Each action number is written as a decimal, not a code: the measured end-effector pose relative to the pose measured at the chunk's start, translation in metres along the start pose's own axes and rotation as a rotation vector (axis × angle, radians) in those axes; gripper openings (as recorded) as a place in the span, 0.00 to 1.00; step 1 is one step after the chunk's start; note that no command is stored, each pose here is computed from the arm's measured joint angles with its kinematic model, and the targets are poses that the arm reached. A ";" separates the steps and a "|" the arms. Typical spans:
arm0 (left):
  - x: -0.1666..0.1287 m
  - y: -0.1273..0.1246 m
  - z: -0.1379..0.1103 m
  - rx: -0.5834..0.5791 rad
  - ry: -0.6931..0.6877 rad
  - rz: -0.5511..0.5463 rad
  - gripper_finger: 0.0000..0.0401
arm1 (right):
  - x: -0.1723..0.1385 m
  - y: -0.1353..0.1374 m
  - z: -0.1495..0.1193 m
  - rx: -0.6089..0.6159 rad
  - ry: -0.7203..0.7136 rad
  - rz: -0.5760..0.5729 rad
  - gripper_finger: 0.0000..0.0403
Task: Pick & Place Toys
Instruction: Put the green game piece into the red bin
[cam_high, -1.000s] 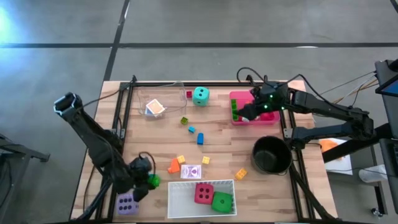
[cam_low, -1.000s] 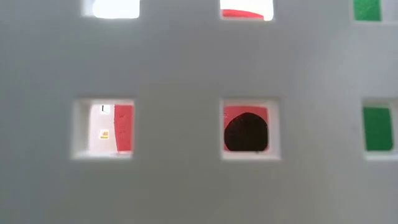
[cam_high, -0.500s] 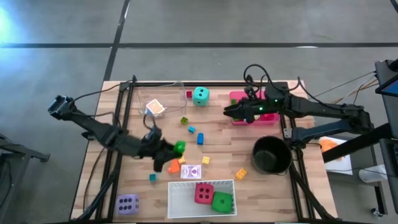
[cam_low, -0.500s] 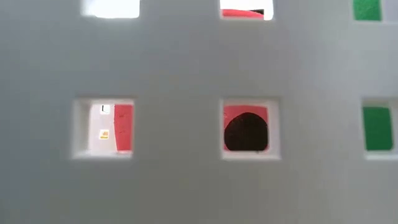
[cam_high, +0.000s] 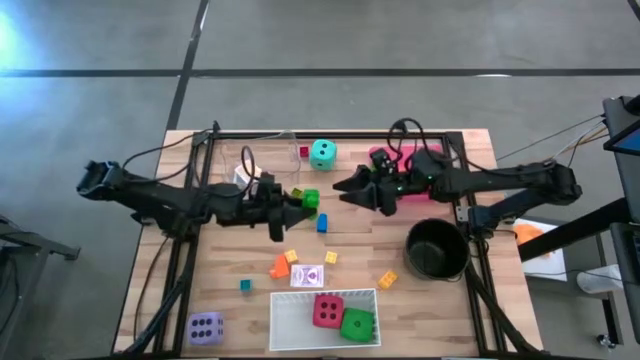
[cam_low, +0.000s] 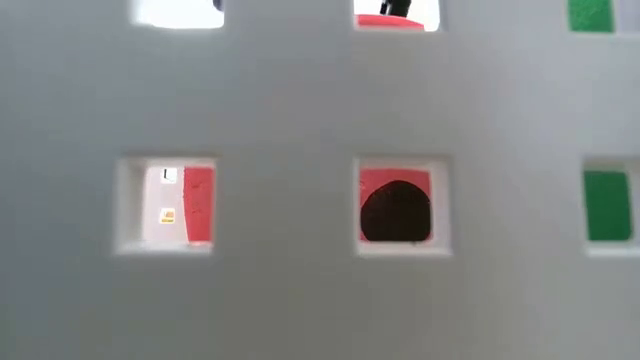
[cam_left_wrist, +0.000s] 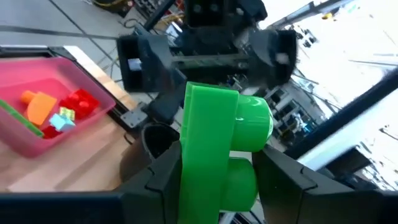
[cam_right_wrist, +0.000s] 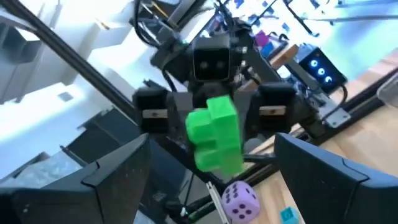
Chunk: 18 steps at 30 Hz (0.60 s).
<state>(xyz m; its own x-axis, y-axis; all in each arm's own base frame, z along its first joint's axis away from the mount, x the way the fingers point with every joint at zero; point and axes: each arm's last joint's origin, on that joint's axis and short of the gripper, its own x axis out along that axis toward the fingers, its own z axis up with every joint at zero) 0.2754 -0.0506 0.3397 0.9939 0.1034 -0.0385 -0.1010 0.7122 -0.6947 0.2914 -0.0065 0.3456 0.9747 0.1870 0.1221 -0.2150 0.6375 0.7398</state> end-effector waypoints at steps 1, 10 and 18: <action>0.002 0.001 0.001 -0.002 -0.008 0.002 0.39 | 0.003 0.001 0.000 -0.006 0.001 0.006 0.82; 0.012 0.012 0.008 -0.092 -0.056 0.023 0.39 | 0.034 0.013 0.009 -0.096 0.046 0.005 0.82; 0.011 0.008 0.011 -0.095 -0.057 -0.034 0.39 | 0.037 0.027 0.023 -0.179 0.076 -0.063 0.82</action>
<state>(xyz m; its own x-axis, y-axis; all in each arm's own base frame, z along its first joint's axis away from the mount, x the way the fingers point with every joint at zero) 0.2846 -0.0359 0.3414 0.9923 0.1215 0.0255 -0.0598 0.6473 -0.7599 0.3228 0.0006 0.3855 0.9806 0.1947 0.0241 -0.1682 0.7711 0.6141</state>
